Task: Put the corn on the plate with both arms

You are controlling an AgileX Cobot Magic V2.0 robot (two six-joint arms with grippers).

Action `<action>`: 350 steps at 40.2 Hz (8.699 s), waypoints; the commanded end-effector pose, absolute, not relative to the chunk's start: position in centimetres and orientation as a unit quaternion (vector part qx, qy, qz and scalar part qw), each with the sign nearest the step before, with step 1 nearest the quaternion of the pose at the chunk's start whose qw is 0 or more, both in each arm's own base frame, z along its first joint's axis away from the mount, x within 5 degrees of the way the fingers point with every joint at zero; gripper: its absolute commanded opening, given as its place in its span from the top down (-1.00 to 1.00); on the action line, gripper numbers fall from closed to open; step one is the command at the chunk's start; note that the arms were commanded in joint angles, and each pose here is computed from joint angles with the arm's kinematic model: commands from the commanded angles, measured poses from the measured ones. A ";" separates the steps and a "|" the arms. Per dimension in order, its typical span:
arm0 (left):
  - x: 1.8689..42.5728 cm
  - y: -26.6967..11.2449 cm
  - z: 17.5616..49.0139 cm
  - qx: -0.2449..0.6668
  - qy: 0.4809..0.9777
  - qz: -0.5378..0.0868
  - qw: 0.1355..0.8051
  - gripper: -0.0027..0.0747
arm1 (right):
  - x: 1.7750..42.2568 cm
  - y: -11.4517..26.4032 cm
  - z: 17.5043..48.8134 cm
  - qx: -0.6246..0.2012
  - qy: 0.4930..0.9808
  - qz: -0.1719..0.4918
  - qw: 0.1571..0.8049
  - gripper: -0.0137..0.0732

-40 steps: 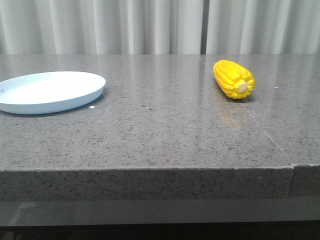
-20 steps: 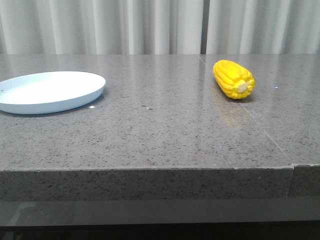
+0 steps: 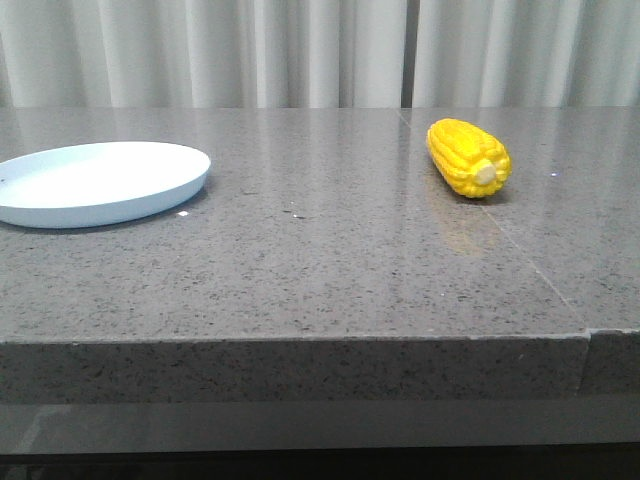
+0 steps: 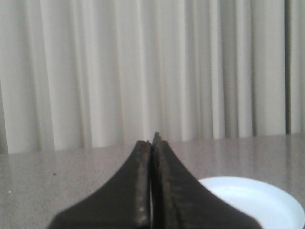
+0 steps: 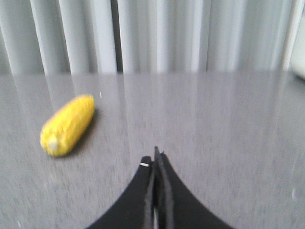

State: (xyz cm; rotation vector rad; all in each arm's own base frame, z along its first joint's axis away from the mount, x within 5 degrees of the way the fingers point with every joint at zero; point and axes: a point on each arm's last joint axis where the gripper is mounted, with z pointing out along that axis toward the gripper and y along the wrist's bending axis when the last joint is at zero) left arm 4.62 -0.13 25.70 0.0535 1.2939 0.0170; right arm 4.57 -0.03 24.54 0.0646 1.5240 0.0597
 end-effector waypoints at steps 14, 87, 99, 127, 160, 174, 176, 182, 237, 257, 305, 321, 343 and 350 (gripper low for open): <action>9.0 -0.3 33.1 0.045 0.697 0.023 0.715 0.98 | 7.0 -0.1 34.3 0.031 0.718 0.023 0.695 0.84; 30.2 -2.1 32.1 0.023 0.948 -0.066 0.312 -0.50 | 7.6 -0.1 34.5 0.032 0.726 0.022 0.687 -0.80; 34.7 -2.3 28.5 0.008 0.968 -0.072 0.240 -0.37 | 7.6 -0.1 34.5 0.032 0.726 0.022 0.687 -0.80; 35.7 -2.3 27.2 0.005 0.970 -0.073 0.233 0.98 | 7.6 -0.1 34.5 0.032 0.726 0.022 0.687 -0.80; 38.6 -13.0 29.9 0.062 0.943 -0.218 0.245 0.98 | 7.6 -0.1 34.5 0.032 0.726 0.022 0.687 -0.80; 38.7 -13.1 30.3 0.068 0.939 -0.219 0.256 0.16 | 7.6 -0.1 34.5 0.032 0.726 0.022 0.687 -0.80; 38.4 -12.7 31.4 0.075 0.936 -0.210 0.273 0.13 | 7.6 -0.1 34.5 0.032 0.726 0.022 0.687 -0.80; 36.3 -11.3 35.8 0.096 0.919 -0.167 0.345 0.44 | 7.6 -0.1 34.5 0.032 0.726 0.022 0.687 -0.80; 3.0 0.0 30.6 0.059 0.696 -0.061 0.713 0.98 | 7.6 -0.1 34.5 0.032 0.725 0.022 0.687 -0.80; 2.5 0.1 30.5 0.058 0.686 -0.063 0.723 0.98 | 7.6 -0.1 34.7 0.031 0.716 0.023 0.697 -0.80; 2.5 0.1 30.5 0.058 0.686 -0.063 0.723 0.98 | 36.3 8.2 34.7 0.009 0.917 0.161 0.365 -0.80; 2.5 0.1 30.5 0.058 0.686 -0.063 0.723 0.98 | 40.4 9.5 30.3 0.001 0.951 0.154 0.269 -0.75; 2.5 0.1 30.5 0.058 0.686 -0.063 0.723 0.98 | 39.8 9.5 31.9 -0.005 0.950 0.157 0.271 0.55; 2.5 0.1 30.5 0.058 0.686 -0.063 0.723 0.98 | 38.3 9.7 35.6 0.012 0.935 0.181 0.305 0.55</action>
